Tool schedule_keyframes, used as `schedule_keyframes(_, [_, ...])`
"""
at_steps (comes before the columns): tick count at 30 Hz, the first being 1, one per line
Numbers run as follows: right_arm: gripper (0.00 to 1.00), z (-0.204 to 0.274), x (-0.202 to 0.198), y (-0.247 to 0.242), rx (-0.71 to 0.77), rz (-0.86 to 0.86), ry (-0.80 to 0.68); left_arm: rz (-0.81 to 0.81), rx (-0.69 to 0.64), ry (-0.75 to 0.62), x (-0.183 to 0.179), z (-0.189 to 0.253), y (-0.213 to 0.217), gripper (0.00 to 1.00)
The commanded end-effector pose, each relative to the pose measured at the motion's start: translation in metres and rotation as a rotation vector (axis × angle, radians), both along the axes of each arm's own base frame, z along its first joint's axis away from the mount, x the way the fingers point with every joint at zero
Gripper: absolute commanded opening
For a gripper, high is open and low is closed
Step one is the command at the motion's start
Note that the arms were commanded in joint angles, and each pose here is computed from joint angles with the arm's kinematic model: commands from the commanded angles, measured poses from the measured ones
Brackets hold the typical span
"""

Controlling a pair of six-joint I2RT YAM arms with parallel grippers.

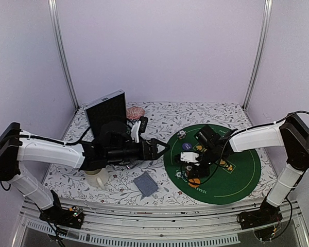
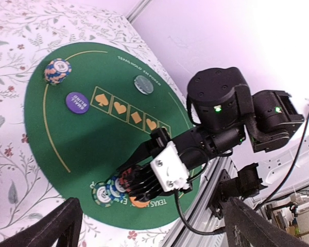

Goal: Distribute texas hold em gaming equipment
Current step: Place the poker chips pile in the big blind area.

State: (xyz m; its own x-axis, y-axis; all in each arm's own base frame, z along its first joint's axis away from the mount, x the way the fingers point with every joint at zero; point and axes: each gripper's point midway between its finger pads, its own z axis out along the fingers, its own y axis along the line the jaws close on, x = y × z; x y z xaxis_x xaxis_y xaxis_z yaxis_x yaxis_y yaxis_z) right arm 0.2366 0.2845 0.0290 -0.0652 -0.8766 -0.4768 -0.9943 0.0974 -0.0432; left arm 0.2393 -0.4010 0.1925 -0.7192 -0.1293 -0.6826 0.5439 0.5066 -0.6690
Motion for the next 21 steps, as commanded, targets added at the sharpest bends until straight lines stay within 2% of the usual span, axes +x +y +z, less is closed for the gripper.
schedule_keyframes(1, [0.07, 0.005, 0.01, 0.017, 0.031, -0.001, -0.031, 0.071, 0.05, -0.012, 0.013, -0.008, 0.026, 0.98])
schedule_keyframes(8, [0.09, 0.001, 0.005, 0.021, 0.032, 0.014, -0.017, 0.102, 0.052, -0.013, 0.021, -0.007, 0.039, 0.98])
schedule_keyframes(14, [0.15, -0.002, 0.004, 0.019, 0.02, 0.014, -0.008, 0.102, 0.053, -0.003, 0.022, -0.01, 0.041, 0.98])
schedule_keyframes(15, [0.17, -0.002, 0.004, 0.019, 0.02, 0.014, -0.006, 0.099, 0.053, 0.0, 0.022, -0.011, 0.04, 0.98])
schedule_keyframes(19, [0.37, -0.006, 0.002, 0.016, 0.004, 0.015, -0.005, 0.097, 0.053, 0.011, 0.023, -0.014, 0.04, 0.98])
schedule_keyframes(21, [0.4, -0.006, 0.002, 0.015, -0.001, 0.014, -0.004, 0.093, 0.052, 0.017, 0.023, -0.015, 0.04, 0.98])
